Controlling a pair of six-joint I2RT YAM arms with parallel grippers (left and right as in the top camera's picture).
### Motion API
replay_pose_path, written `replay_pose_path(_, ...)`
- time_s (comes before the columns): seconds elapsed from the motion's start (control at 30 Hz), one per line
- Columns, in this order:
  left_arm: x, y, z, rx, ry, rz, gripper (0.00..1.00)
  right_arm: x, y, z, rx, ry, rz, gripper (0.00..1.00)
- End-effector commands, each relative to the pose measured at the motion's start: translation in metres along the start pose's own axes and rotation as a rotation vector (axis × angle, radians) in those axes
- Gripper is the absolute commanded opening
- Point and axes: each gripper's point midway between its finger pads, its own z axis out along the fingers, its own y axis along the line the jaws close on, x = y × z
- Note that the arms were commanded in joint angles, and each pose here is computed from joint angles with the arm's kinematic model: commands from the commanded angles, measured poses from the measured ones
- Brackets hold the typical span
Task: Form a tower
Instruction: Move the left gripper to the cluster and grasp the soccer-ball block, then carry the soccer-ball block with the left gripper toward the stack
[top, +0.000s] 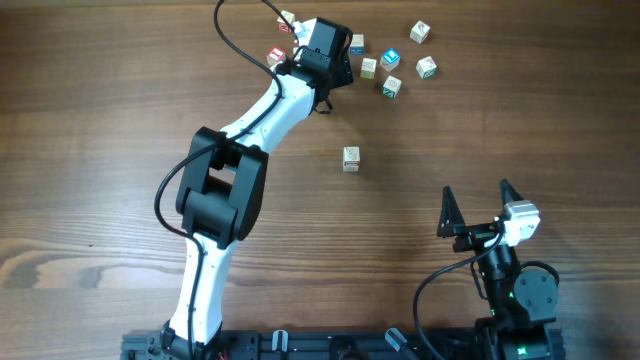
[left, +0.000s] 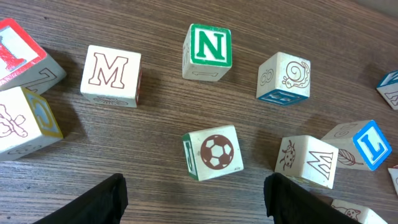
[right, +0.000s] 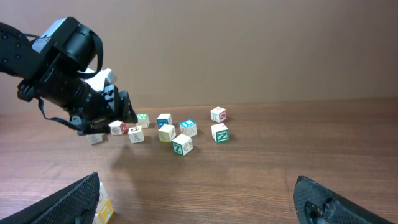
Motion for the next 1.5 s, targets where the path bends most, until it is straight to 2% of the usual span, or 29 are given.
replay_pose_path(0.0, 0.001, 0.002, 0.007, -0.018, -0.008, 0.029, 0.73, -0.001, 0.003, 0.000, -0.018, -0.005, -0.002, 1.00)
replay_pose_path(0.3, -0.012, -0.011, 0.016, 0.034, -0.083, 0.033, 0.76, -0.001, 0.003, 0.000, -0.017, -0.005, -0.002, 1.00)
replay_pose_path(0.53, 0.023, 0.003, 0.064, 0.011, -0.049, 0.040, 0.76, -0.001, 0.003, 0.000, -0.017, -0.004, -0.002, 1.00)
replay_pose_path(0.7, 0.027, 0.005, 0.067, 0.006, -0.041, 0.042, 0.58, -0.001, 0.003, 0.000, -0.018, -0.005, -0.003, 1.00)
replay_pose_path(0.83, 0.028, 0.007, 0.064, -0.003, -0.029, 0.045, 0.51, -0.001, 0.003, 0.000, -0.018, -0.004, -0.002, 1.00)
replay_pose_path(1.0, 0.006, -0.003, 0.033, 0.010, -0.048, 0.041, 0.35, -0.001, 0.003, 0.000, -0.018, -0.004, -0.002, 1.00)
replay_pose_path(1.3, -0.030, -0.016, -0.030, 0.031, -0.082, 0.035, 0.31, -0.001, 0.003, 0.000, -0.018, -0.004, -0.002, 1.00)
replay_pose_path(1.47, -0.029, -0.025, -0.098, 0.022, -0.027, 0.071, 0.31, -0.001, 0.003, 0.000, -0.018, -0.005, -0.002, 1.00)
